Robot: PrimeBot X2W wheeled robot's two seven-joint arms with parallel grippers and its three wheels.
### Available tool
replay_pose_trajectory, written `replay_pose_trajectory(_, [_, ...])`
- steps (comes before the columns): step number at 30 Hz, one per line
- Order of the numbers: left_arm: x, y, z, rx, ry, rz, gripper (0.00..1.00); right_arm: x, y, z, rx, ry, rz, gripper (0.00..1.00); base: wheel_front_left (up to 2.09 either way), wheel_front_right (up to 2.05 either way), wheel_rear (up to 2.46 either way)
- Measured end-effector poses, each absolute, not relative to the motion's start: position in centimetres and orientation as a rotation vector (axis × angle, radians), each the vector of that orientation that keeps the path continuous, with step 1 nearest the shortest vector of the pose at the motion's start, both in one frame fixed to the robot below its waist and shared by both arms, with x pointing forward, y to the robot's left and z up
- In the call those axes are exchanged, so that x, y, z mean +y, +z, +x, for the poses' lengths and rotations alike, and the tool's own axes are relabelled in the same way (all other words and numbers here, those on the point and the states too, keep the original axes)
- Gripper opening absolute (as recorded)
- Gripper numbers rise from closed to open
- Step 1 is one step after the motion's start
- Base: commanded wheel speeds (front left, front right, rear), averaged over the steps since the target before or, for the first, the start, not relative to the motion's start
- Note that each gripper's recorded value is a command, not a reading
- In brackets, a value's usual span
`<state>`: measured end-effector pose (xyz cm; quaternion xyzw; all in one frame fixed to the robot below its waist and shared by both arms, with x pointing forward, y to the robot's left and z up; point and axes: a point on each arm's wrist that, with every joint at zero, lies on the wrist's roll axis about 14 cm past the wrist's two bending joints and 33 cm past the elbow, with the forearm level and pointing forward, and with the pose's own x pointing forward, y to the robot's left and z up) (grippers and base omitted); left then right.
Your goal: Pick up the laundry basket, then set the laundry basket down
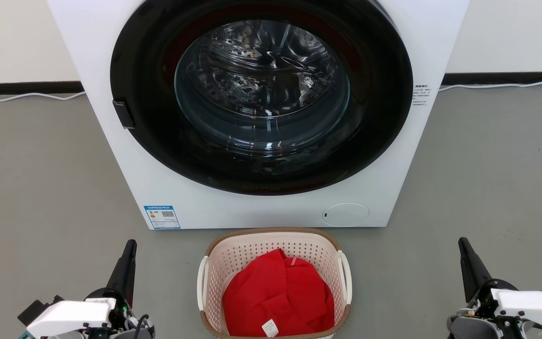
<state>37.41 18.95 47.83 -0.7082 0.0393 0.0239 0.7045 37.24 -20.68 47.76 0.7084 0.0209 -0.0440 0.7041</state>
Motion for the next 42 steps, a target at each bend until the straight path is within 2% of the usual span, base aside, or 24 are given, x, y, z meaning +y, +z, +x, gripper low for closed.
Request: replay_pose_trajectory(42, [18.95,47.83,37.4,0.087,0.053,-1.578,0.0,-20.88,47.76,37.21,0.042,-0.102,1.583,0.0,0.0,0.0,0.0])
